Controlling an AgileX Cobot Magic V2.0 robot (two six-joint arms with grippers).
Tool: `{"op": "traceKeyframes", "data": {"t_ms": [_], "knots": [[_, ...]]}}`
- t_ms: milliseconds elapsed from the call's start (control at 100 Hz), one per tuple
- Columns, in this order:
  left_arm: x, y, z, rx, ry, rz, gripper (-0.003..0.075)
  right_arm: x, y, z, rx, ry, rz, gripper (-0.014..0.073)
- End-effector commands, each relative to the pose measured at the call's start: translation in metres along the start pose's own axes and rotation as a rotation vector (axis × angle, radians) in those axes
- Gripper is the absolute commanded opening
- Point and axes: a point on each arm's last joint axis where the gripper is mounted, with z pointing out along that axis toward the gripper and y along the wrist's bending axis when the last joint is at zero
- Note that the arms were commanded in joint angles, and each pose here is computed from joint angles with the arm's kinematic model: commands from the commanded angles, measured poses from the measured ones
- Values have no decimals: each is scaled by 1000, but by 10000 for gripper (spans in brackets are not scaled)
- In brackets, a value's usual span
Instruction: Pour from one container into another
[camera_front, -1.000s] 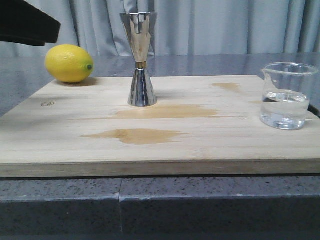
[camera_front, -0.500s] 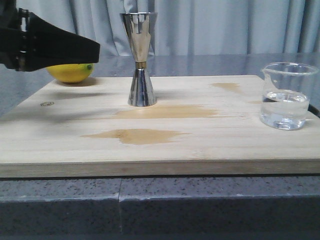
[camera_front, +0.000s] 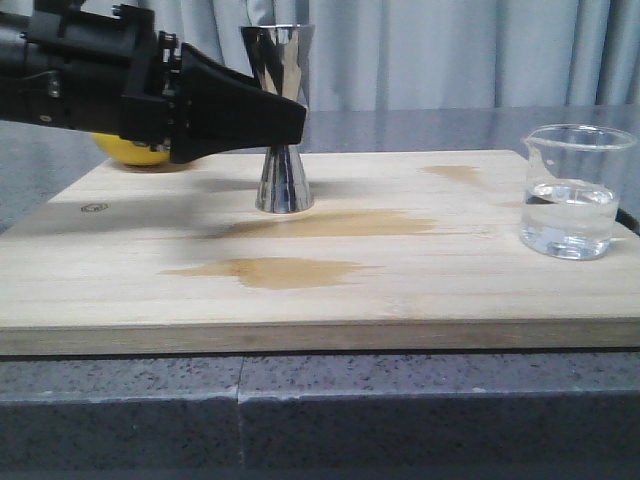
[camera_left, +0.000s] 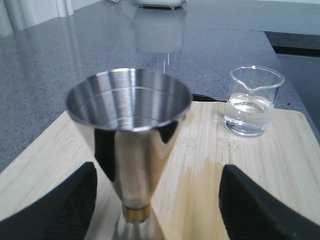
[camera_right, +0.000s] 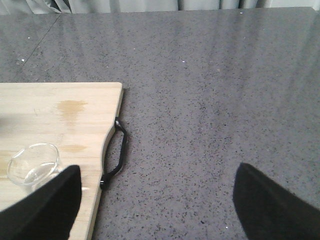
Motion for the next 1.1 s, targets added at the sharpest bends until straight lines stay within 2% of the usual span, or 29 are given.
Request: {"op": "traceKeyframes", "data": {"t_ms": [0, 220, 410, 620, 790, 1090], "knots": [[-30, 0, 5, 16, -132, 38, 472, -17, -1, -3, 8, -99, -3, 542], [-33, 2, 14, 35, -139, 53, 449, -17, -1, -3, 8, -99, -3, 542], [-34, 2, 14, 42, -145, 53, 315, -17, -1, -3, 8, -97, -3, 542], [-36, -1, 14, 65, -166, 54, 207, -17, -1, -3, 8, -97, -3, 542], [-41, 1, 14, 74, -181, 63, 197, -17, -1, -3, 8, -97, -3, 542], [-63, 10, 15, 83, -213, -1, 197, -17, -1, -3, 8, -97, -3, 542]]}}
